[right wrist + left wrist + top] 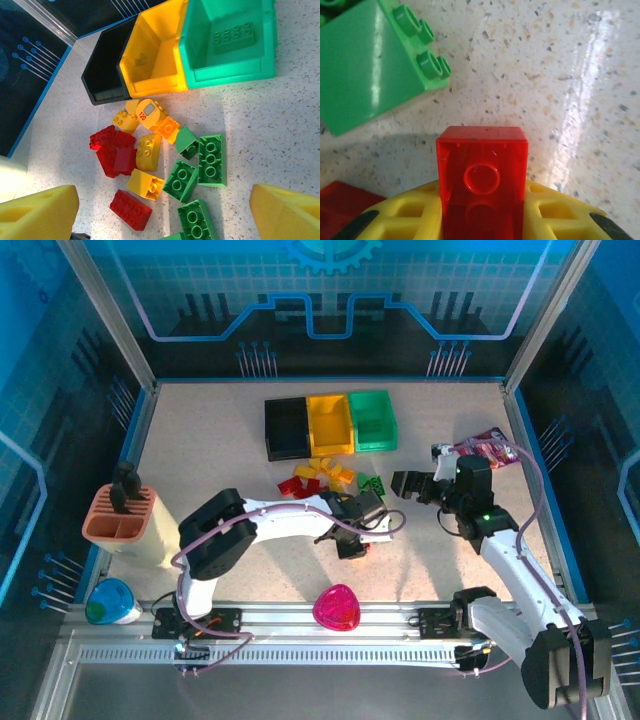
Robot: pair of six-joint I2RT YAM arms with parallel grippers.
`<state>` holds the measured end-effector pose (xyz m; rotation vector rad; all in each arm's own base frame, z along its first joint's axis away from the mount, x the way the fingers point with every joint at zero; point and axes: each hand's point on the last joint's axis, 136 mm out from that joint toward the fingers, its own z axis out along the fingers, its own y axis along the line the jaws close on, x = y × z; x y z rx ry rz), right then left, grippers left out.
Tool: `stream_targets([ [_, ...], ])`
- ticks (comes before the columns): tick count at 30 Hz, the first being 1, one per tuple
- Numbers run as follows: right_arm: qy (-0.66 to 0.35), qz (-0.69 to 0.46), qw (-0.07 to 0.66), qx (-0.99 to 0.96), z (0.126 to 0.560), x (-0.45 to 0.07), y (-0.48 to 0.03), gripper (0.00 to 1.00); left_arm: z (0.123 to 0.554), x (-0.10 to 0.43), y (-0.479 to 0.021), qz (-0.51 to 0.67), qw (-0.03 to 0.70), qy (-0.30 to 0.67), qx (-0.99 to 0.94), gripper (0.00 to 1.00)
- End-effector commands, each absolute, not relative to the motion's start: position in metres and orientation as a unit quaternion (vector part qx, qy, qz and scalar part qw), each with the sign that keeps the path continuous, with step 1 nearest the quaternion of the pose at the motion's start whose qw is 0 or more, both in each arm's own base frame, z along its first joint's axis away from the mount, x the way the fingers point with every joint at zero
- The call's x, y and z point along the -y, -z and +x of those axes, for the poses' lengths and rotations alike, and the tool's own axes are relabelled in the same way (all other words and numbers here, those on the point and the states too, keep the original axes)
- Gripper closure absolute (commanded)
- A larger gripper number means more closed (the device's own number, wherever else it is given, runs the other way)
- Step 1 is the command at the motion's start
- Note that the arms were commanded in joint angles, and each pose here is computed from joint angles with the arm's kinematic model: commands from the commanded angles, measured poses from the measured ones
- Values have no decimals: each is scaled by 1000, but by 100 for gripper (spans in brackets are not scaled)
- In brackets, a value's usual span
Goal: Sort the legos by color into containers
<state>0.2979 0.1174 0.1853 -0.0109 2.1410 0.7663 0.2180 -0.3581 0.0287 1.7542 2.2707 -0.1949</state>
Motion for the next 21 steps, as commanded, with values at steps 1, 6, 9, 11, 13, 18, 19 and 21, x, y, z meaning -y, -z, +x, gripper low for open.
stream_targets([
  [1,-314,5,420,-851,299,-115,-186,11,222,354,-64,561,155,115,-805,77],
  [6,-311,9,414,-856,301,-114,-182,11,250,341,-107,481,209,184,-831,77],
  [9,-314,12,403,-859,303,-115,-178,11,279,329,-136,416,254,224,-844,76],
  [11,-316,14,396,-862,305,-116,-176,11,309,310,-148,352,283,227,-863,75],
  [13,-318,14,387,-866,306,-118,-174,12,344,284,-153,276,299,207,-890,75],
  [18,-317,13,371,-872,307,-119,-174,13,407,225,-144,126,295,170,-932,74],
  [19,-318,13,368,-873,306,-120,-173,13,415,217,-138,105,288,163,-938,74],
  [21,-321,13,366,-874,305,-121,-174,13,432,199,-132,59,278,159,-945,74],
])
